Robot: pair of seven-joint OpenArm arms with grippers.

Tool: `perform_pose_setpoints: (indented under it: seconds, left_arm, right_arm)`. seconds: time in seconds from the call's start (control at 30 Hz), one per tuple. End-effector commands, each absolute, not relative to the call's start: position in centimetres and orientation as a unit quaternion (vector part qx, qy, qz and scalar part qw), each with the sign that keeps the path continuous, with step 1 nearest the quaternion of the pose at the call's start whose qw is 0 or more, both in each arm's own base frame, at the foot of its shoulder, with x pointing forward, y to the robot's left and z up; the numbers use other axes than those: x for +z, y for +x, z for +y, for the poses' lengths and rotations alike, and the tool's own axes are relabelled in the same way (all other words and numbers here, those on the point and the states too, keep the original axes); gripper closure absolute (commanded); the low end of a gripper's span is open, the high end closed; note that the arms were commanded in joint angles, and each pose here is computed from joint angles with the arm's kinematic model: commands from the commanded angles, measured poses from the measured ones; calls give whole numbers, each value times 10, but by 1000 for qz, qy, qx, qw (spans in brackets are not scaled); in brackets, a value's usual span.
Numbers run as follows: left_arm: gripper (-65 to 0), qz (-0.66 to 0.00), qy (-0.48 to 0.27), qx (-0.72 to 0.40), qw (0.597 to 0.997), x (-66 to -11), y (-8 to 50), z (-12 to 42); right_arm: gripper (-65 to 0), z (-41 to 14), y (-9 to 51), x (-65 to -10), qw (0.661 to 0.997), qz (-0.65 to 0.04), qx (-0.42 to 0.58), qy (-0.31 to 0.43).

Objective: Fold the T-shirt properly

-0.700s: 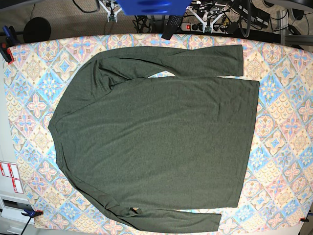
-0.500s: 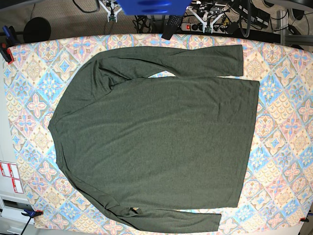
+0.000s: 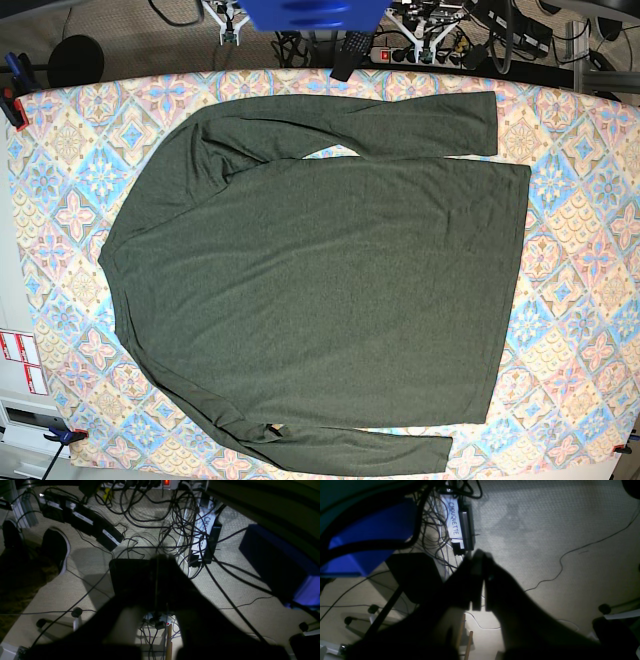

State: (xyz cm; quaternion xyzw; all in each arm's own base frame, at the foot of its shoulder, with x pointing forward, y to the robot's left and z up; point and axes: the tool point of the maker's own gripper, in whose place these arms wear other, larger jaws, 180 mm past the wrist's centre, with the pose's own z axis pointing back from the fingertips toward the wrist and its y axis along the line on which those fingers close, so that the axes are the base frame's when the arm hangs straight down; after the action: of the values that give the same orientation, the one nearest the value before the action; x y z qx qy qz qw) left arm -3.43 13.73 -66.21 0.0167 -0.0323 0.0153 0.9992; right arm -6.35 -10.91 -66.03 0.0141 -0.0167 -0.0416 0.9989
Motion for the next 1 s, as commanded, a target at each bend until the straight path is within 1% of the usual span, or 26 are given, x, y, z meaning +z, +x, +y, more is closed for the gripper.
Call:
perform_pose_setpoints:
  seconds: [0.0, 0.23, 0.27, 0.37, 0.53, 0.7, 0.83, 0.9, 0.97]
  left_arm:
    - [0, -31, 18, 17, 999, -662, -37, 137]
    - [0, -30, 19, 11, 999, -662, -38, 138]
    - [0, -30, 25, 10, 999, -661, -39, 147]
    - [0, -20, 31, 9, 999, -660, -54, 155]
    - [0, -44, 53, -4, 998, -648, -67, 185]
    - [0, -74, 73, -20, 994, -628, -77, 214]
    - [0, -87, 82, -36, 992, -613, -86, 228]
    - [0, -98, 85, -44, 991, -603, -87, 234]
    - [0, -111, 82, -51, 989, -592, -90, 232]
  right_arm:
    - [0, -107, -70, -660, 999, -13, -41, 15]
    - [0, -107, -71, -659, 999, -12, -41, 15]
    - [0, -109, -73, -659, 999, -10, -40, 13]
    - [0, -130, -76, -659, 999, -9, -37, -2]
    - [0, -152, -100, -654, 999, 1, -32, -19]
    - [0, -180, -112, -643, 999, -22, -23, -42]
    - [0, -187, -136, -630, 998, -26, -16, -47]
    - [0, -192, -139, -622, 998, -38, -11, -52]
    - [0, -209, -133, -612, 996, -60, 1, -64]
